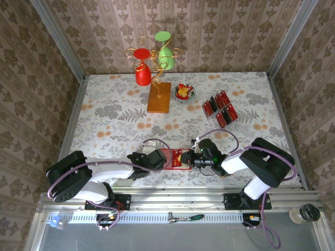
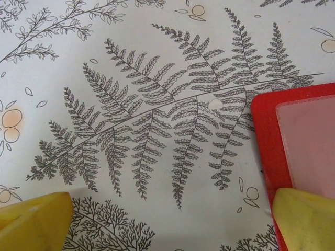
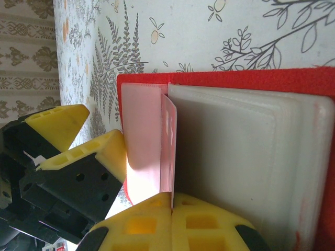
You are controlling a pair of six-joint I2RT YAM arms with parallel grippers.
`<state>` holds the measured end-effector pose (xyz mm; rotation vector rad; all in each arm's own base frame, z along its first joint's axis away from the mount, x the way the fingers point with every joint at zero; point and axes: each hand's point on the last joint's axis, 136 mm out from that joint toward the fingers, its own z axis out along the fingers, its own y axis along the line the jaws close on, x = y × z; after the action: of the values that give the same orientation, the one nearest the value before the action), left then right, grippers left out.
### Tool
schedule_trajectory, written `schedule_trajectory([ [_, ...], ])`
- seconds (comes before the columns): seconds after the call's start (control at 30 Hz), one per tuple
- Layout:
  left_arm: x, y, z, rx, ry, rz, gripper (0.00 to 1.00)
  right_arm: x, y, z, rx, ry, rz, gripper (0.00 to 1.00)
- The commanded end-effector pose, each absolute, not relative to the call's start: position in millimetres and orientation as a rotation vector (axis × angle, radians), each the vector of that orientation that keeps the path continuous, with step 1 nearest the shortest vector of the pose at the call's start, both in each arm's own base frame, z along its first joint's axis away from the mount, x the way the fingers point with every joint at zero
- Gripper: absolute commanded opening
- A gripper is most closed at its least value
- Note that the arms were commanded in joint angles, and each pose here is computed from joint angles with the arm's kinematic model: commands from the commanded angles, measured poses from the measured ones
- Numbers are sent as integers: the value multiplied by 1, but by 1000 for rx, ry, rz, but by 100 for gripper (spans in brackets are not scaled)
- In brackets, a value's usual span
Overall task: Put the credit cards into the card holder
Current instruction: Insert the credit card into the card slot.
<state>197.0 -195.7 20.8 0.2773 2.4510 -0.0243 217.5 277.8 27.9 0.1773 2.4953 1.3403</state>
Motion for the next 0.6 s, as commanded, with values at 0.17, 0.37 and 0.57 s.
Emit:
schedule_trajectory([
  [0.17, 190, -185, 7, 294, 2480, 30, 100, 197, 267, -5, 203, 2655, 1245, 0],
  [0.37, 190, -186, 7, 295, 2481, 28, 100, 198, 270, -6, 199, 2657, 1249, 0],
  [0.57, 190, -186, 7, 295, 2480, 27, 100, 198, 271, -8, 196, 2667, 1252, 0],
])
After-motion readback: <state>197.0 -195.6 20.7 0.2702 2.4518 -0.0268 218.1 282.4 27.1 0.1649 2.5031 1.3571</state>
